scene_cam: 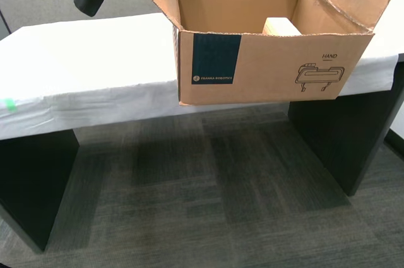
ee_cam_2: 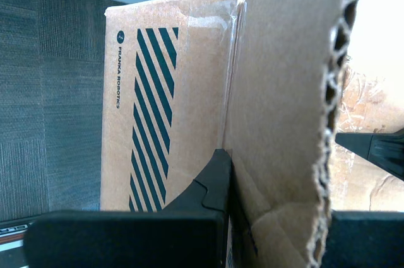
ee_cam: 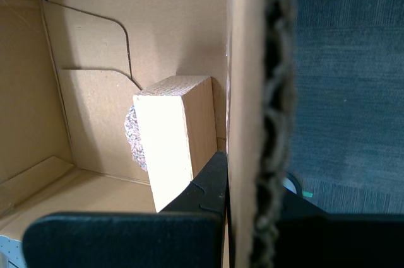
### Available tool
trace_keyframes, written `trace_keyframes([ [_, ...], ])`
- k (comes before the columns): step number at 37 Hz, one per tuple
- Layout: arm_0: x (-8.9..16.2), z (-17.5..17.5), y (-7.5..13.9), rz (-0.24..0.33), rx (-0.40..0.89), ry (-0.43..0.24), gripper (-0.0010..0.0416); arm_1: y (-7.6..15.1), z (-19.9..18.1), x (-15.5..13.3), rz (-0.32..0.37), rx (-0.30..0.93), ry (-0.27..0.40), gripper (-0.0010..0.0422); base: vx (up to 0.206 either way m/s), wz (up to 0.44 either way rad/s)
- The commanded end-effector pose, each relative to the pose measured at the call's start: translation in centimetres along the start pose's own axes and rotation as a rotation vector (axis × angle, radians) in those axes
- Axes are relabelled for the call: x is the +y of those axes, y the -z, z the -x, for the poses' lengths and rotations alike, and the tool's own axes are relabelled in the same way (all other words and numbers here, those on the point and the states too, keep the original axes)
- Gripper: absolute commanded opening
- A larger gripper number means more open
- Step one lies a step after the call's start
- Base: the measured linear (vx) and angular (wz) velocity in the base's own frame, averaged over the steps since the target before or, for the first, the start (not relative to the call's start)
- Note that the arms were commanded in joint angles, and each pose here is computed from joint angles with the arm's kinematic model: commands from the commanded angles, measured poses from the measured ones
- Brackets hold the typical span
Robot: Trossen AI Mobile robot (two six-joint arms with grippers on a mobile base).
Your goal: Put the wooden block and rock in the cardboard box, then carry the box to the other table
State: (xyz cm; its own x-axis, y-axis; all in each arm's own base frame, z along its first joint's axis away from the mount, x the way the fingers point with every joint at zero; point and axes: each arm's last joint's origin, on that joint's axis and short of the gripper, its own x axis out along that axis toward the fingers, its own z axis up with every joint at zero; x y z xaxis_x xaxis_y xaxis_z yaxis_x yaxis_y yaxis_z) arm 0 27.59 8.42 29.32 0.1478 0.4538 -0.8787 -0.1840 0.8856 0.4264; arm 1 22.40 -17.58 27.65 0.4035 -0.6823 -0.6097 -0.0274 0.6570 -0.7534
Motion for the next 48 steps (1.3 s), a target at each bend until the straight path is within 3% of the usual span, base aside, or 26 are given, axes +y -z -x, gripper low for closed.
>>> trace_keyframes([
  [1,0.23,0.03,-0.02,0.007,0.000,-0.029,-0.0001,-0.07,0.06,-0.17,0.011,-0.011,0.008,0.0000,0.128,0.089],
  [9,0.27,0.01,-0.03,0.018,-0.001,-0.030,-0.0001,-0.02,0.11,-0.01,-0.004,-0.012,-0.011,0.0000,0.130,0.147],
  [31,0.33,-0.01,-0.04,0.018,-0.002,-0.033,-0.0001,0.12,0.24,0.02,-0.157,0.013,-0.006,0.0000,0.137,0.050],
  [48,1.09,-0.28,-0.25,-0.012,-0.023,-0.054,-0.0001,0.24,0.30,0.25,-0.191,0.065,0.005,-0.0001,0.142,0.109],
])
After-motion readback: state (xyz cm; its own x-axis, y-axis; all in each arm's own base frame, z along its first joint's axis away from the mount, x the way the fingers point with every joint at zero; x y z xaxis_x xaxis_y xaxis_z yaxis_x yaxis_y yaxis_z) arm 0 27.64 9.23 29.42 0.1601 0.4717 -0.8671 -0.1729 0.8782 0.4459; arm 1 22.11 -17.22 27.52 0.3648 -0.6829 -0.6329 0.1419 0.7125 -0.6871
